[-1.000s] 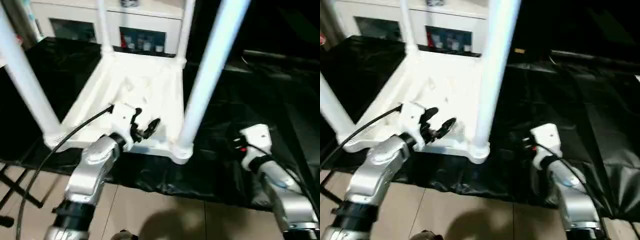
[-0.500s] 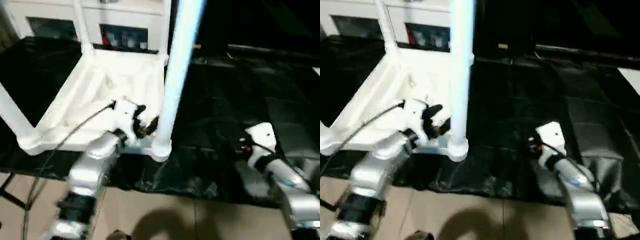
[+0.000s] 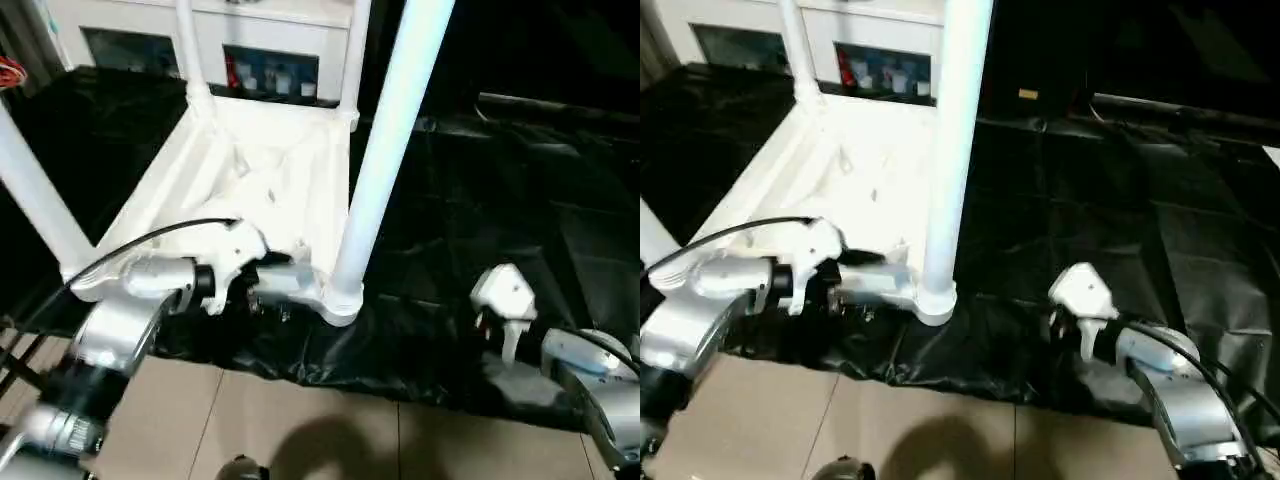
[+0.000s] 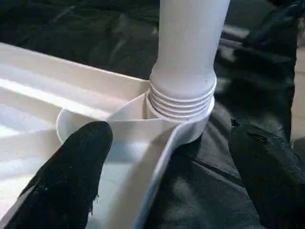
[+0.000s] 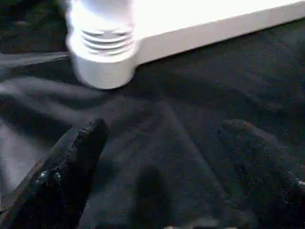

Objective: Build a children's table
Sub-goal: Rotate leg to tighten

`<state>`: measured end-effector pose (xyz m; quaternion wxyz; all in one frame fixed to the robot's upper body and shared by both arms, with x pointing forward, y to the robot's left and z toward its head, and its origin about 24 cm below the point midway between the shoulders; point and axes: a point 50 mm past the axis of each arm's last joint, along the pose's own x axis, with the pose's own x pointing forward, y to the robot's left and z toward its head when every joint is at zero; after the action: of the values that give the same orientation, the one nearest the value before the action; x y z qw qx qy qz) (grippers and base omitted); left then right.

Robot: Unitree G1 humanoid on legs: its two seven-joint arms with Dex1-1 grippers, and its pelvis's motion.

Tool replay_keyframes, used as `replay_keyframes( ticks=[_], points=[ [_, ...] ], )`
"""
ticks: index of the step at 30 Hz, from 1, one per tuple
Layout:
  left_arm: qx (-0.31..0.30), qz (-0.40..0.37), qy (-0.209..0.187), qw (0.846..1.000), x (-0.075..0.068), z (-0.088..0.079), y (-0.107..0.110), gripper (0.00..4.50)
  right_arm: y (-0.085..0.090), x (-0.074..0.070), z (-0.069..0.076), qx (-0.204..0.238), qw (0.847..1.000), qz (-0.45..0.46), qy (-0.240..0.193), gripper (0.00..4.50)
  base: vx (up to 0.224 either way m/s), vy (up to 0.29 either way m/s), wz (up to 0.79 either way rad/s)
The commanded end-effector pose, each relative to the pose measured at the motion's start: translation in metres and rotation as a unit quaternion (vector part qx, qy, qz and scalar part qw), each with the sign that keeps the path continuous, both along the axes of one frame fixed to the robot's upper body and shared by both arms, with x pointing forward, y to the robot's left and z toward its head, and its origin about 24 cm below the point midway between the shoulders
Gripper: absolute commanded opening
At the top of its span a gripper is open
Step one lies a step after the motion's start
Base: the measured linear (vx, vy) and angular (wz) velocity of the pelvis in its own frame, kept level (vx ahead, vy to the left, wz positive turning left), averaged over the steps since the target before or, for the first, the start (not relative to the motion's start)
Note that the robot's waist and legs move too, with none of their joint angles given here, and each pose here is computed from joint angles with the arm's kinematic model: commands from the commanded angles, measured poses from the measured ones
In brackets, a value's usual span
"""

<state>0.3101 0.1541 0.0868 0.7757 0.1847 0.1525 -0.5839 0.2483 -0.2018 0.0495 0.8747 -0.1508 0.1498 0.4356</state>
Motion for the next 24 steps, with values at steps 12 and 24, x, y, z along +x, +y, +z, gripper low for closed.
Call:
replay_keyframes(
  ticks=[12, 24],
  points=[
    [0.074, -0.062, 0.051, 0.994, 0.019, -0.012, 0.003, 3.26, 0.004, -0.005, 0.006, 0.004, 0.999, 0.049, 0.013, 4.50, 0.000, 0.000, 0.00],
    [0.090, -0.028, 0.045, 0.995, 0.032, -0.015, 0.013, 2.37, 0.009, -0.005, 0.006, 0.018, 0.998, 0.060, 0.021, 4.50, 0.000, 0.000, 0.00]
  ],
)
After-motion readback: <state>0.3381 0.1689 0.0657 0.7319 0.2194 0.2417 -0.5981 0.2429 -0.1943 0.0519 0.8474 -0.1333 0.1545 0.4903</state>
